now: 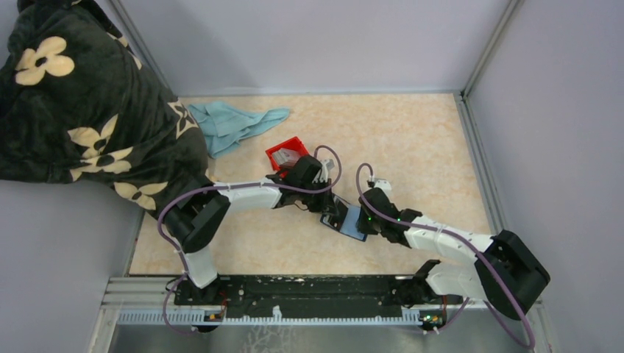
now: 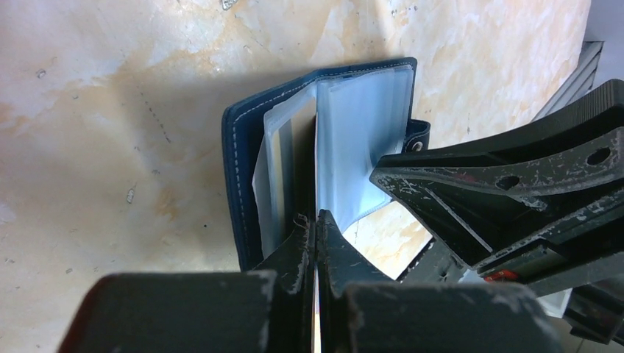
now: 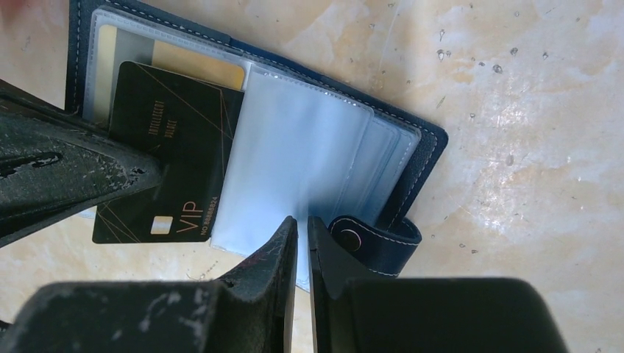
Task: Put the credit cards into the card holder
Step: Insert the credit card into the card holder.
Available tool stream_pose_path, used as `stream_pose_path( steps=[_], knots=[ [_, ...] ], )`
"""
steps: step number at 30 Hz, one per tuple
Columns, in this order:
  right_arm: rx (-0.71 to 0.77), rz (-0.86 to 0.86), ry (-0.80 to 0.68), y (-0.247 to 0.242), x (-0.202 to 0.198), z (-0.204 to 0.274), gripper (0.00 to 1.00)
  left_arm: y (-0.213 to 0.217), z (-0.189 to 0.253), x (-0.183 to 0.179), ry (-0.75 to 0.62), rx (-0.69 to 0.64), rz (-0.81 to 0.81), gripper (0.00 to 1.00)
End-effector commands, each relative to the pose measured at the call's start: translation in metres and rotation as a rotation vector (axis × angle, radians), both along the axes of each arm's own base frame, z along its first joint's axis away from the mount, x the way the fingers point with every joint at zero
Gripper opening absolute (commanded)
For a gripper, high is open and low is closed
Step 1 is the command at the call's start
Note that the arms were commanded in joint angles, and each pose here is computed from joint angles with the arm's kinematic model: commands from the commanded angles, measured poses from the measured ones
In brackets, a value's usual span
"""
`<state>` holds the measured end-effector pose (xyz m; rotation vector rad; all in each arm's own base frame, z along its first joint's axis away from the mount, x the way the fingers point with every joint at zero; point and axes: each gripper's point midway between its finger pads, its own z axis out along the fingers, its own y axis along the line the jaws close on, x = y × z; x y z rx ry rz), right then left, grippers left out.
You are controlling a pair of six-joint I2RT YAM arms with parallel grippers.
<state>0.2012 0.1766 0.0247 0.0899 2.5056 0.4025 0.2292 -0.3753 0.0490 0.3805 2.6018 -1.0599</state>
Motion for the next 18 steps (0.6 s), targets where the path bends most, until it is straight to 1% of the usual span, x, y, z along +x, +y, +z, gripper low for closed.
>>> stream_pose_path(
  steps=[1,9,18],
  knots=[
    [-0.030,-0.022,0.032,-0.013,-0.008,-0.013,0.11,-0.003,0.022,-0.001,0.003,-0.075,-0.007,0.00],
    [-0.027,-0.028,0.032,-0.016,-0.011,-0.013,0.11,-0.002,0.030,0.000,0.015,-0.122,0.001,0.00],
    [-0.026,-0.034,0.032,-0.018,-0.013,-0.014,0.11,-0.004,0.020,-0.007,0.058,-0.144,-0.003,0.00]
  ],
)
